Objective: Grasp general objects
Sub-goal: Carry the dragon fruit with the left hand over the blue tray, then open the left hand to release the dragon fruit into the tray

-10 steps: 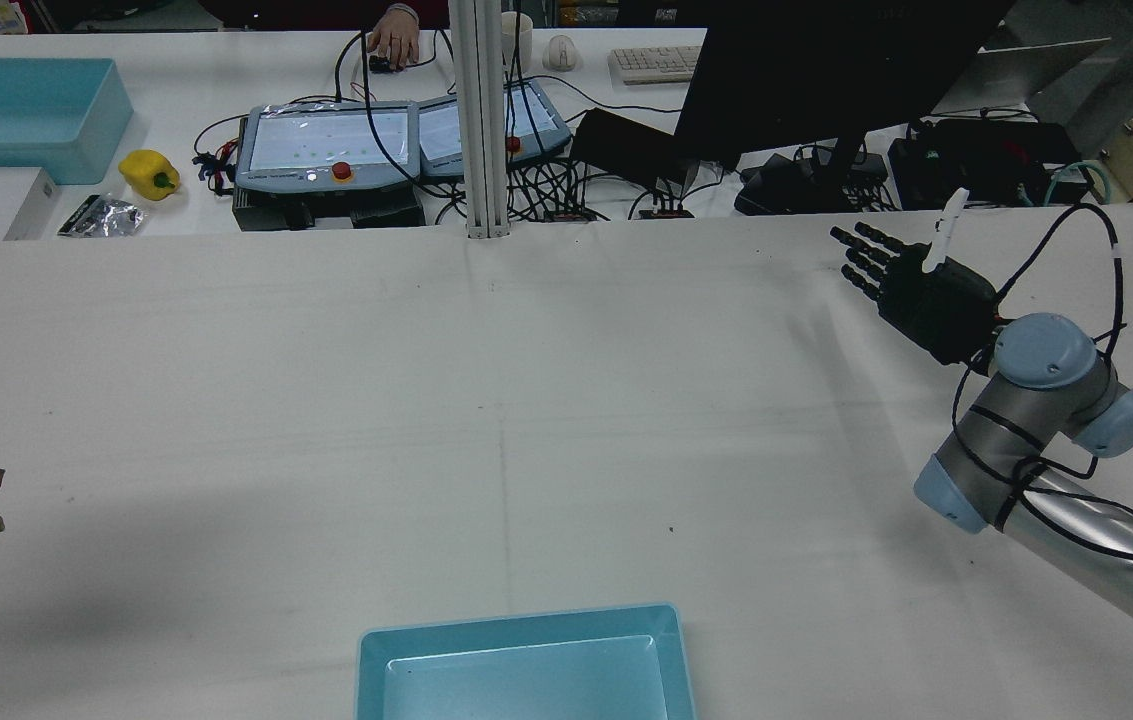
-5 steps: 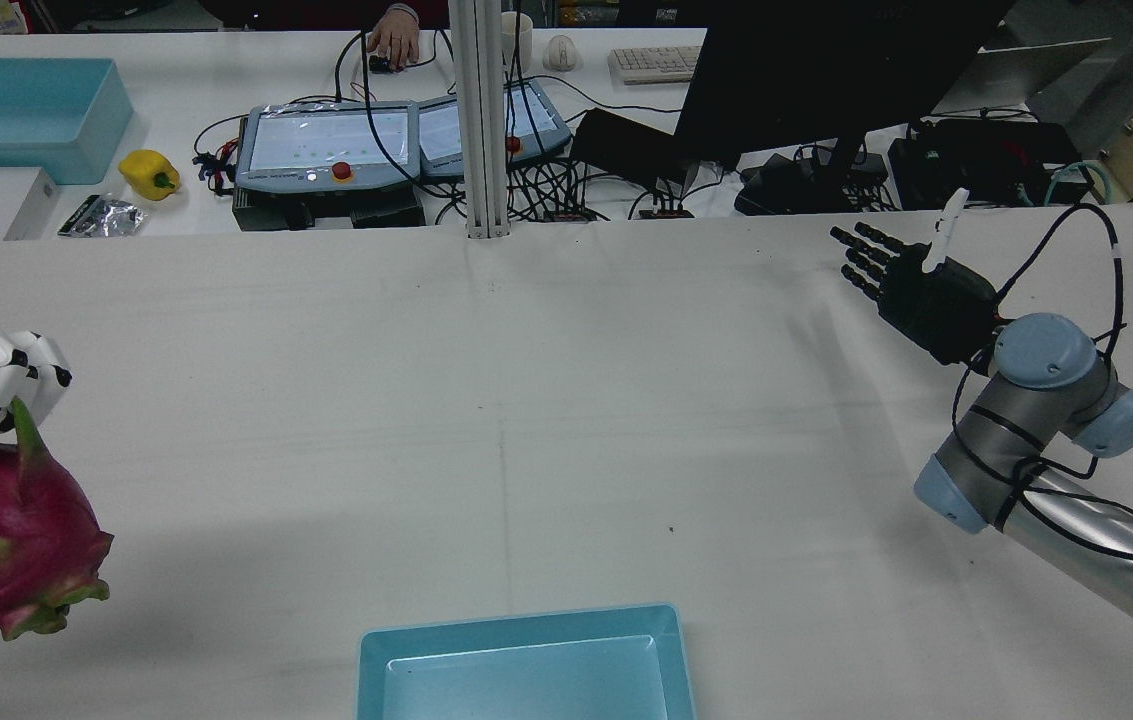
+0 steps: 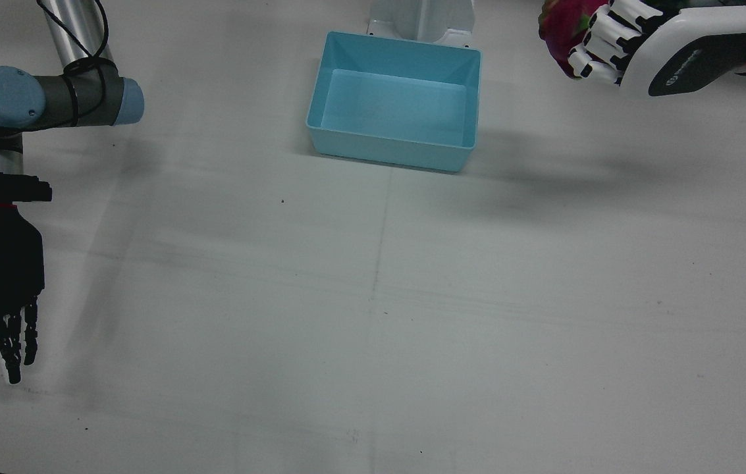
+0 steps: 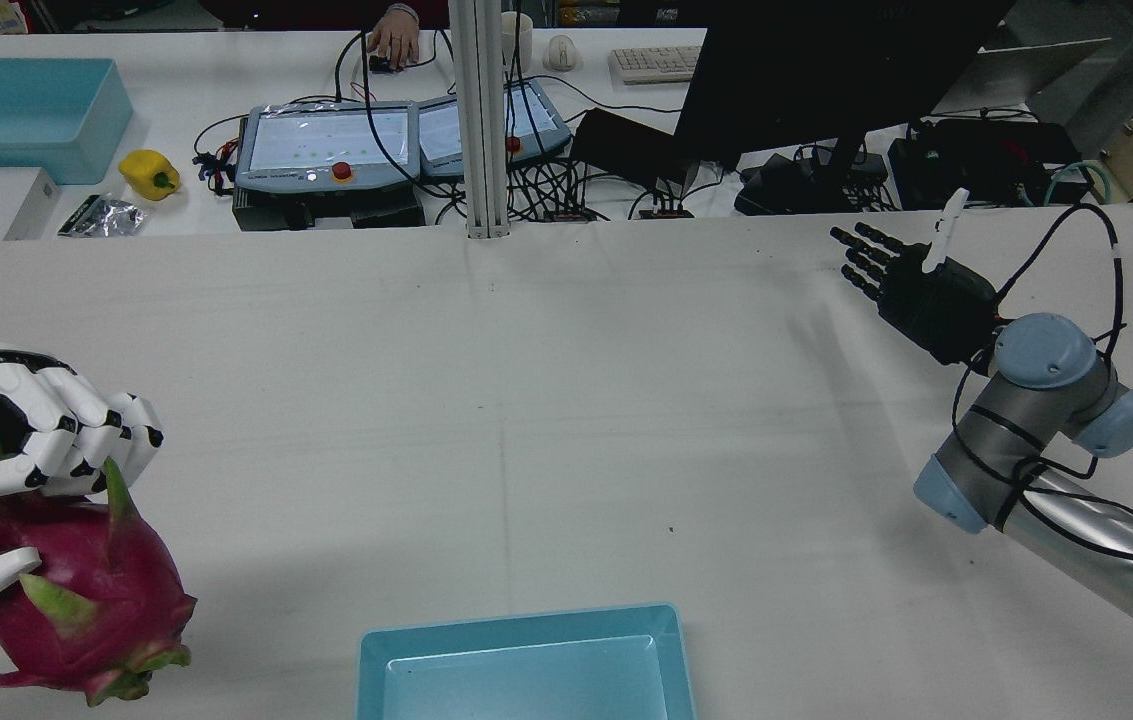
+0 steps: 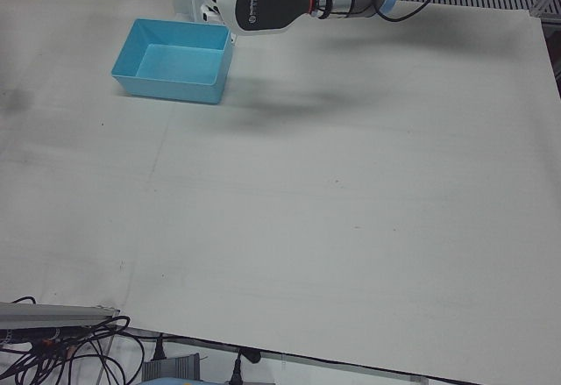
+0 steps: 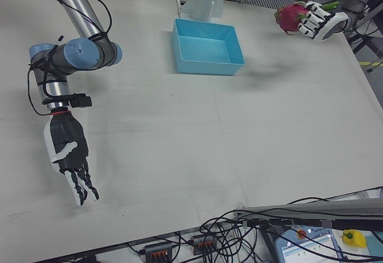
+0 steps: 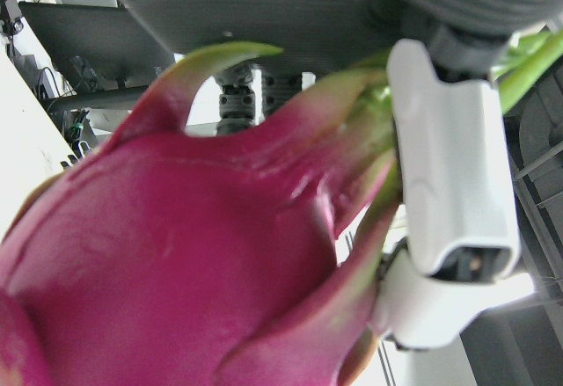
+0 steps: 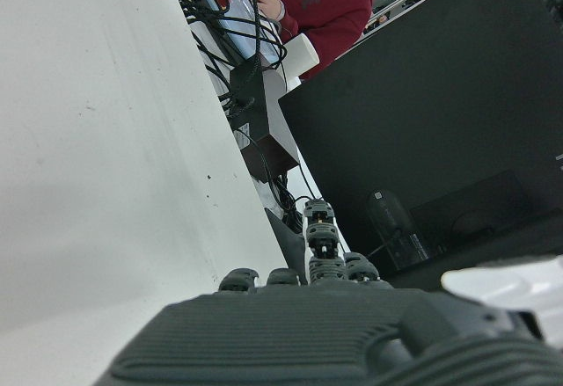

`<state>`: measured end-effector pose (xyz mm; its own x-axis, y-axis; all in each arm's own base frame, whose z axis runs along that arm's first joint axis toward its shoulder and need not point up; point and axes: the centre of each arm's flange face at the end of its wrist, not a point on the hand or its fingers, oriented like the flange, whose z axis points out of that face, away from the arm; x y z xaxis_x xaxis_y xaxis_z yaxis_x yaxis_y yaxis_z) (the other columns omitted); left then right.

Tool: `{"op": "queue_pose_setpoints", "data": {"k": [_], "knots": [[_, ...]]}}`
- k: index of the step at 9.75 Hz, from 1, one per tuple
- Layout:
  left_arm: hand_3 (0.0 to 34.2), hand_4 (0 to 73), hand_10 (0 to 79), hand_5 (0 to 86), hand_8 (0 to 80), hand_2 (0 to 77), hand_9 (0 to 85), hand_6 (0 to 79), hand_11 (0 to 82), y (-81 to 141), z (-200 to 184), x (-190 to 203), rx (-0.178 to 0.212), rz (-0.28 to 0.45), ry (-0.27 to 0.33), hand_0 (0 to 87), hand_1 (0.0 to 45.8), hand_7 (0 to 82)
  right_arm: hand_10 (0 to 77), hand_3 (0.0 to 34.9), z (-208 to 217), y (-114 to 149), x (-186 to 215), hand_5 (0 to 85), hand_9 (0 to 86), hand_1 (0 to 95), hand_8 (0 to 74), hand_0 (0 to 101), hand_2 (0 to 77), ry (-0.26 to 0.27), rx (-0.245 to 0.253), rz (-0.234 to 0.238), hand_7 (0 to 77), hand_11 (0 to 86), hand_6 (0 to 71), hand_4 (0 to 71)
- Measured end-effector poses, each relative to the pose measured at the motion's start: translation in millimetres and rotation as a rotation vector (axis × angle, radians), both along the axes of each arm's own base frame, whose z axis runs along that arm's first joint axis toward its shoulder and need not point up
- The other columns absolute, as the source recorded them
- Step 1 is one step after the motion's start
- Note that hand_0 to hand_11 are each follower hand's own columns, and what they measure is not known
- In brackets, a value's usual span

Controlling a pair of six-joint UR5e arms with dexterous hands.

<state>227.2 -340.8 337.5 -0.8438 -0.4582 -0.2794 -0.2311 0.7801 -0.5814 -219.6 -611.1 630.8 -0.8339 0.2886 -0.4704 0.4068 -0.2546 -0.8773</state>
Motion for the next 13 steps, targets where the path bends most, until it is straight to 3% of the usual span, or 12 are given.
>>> {"op": "queue_pose_setpoints", "data": {"k": [5, 12, 13], "knots": [[0.0, 69.8, 22.9, 66.0, 70.4, 60.5, 71.4, 70.4, 70.4, 44, -56, 105, -0.001, 0.079, 0.039, 76.9, 0.0, 76.9, 0.0, 0.0, 0, 0, 0, 0.0, 1.1, 6.5, 0.0, 0, 1.6, 0.0, 0.0, 0.0, 0.0, 0.5, 0.0, 0.0], [0.0, 69.8, 22.9, 66.5, 70.4, 60.5, 71.4, 70.4, 70.4, 70, -92, 165, -0.011, 0.12, 0.04, 78.8, 0.0, 75.3, 0.0, 0.0, 0, 0, 0, 0.0, 1.1, 6.5, 0.0, 0, 2.2, 0.0, 0.0, 0.0, 0.0, 1.1, 0.0, 0.0], [0.0, 69.8, 22.9, 67.1, 62.2, 60.0, 72.5, 62.2, 70.4, 71, -96, 175, -0.012, 0.127, 0.04, 74.3, 0.0, 0.0, 0.0, 0.0, 0, 0, 0, 0.0, 1.1, 6.5, 0.0, 0, 2.2, 0.0, 0.0, 0.0, 0.0, 1.1, 0.0, 0.0]]}}
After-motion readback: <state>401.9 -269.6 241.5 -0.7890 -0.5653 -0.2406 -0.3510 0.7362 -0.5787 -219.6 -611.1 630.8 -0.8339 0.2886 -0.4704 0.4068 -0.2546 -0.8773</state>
